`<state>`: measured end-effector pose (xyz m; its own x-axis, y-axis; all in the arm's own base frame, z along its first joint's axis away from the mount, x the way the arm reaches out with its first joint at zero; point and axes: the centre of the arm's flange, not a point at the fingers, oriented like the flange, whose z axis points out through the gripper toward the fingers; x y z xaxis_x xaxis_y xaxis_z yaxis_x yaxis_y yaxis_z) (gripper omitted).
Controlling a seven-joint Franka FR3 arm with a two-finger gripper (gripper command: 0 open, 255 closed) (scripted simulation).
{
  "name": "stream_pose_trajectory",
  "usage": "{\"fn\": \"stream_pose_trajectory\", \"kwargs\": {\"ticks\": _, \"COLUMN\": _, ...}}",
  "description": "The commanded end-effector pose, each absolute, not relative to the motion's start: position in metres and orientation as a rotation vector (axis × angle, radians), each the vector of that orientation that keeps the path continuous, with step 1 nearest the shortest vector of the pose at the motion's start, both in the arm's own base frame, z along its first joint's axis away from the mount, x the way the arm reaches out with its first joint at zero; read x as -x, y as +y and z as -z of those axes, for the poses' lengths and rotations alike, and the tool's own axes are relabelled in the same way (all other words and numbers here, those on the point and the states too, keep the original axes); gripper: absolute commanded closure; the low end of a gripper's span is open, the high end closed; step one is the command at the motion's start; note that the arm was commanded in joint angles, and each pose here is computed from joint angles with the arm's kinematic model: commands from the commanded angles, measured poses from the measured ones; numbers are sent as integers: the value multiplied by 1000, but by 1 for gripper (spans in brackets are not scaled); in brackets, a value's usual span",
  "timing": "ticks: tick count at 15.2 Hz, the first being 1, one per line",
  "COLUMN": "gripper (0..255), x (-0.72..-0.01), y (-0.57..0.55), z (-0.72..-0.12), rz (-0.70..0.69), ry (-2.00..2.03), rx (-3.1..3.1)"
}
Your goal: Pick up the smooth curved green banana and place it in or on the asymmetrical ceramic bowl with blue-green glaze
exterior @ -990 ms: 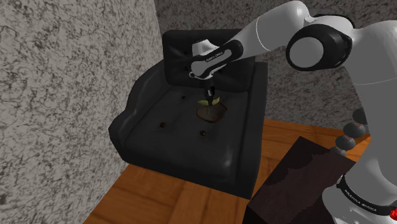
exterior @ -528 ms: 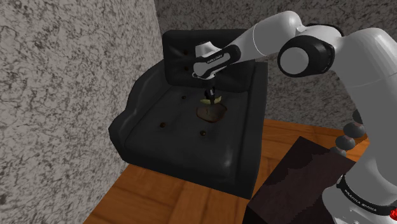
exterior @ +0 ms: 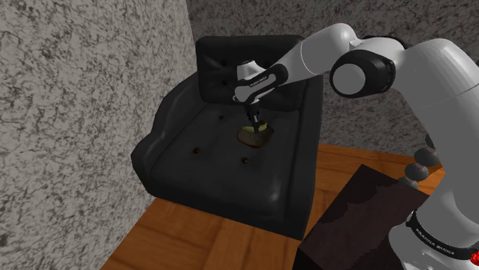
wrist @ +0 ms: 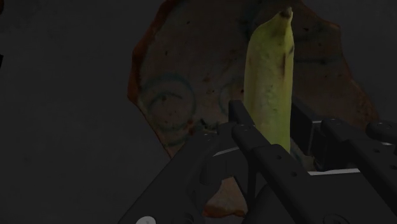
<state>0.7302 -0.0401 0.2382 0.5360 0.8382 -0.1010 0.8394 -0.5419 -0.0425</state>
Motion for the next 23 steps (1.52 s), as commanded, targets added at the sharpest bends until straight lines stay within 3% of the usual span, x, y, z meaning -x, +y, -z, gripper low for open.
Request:
{"fn": "stream_pose_trajectory", "kwargs": {"ticks": 1, "gripper": 255, "x": -730, "y": -40, "z": -233, "rz": 170, "ry": 1498, "rx": -2743}}
{"fn": "stream_pose_trajectory", "kwargs": {"ticks": 7, "gripper": 255, "x": -730, "y": -40, "z": -233, "rz": 170, "ry": 1498, "rx": -2743}}
{"fn": "stream_pose_trajectory", "kwargs": {"ticks": 8, "gripper": 0, "x": -730, "y": -40, "z": -233, "rz": 170, "ry": 1498, "rx": -2743}}
{"fn": "stream_pose_trajectory", "kwargs": {"ticks": 13, "gripper": 0, "x": -730, "y": -40, "z": -233, "rz": 170, "ry": 1498, "rx": -2743}}
{"fn": "stream_pose_trajectory", "kwargs": {"ticks": 17, "gripper": 0, "x": -735, "y": -37, "z": -283, "rz": 170, "ry": 1498, "rx": -2743}}
{"fn": "stream_pose_trajectory", "kwargs": {"ticks": 23, "gripper": 0, "x": -735, "y": -37, "z": -283, "rz": 170, "ry": 1498, "rx": -2743}}
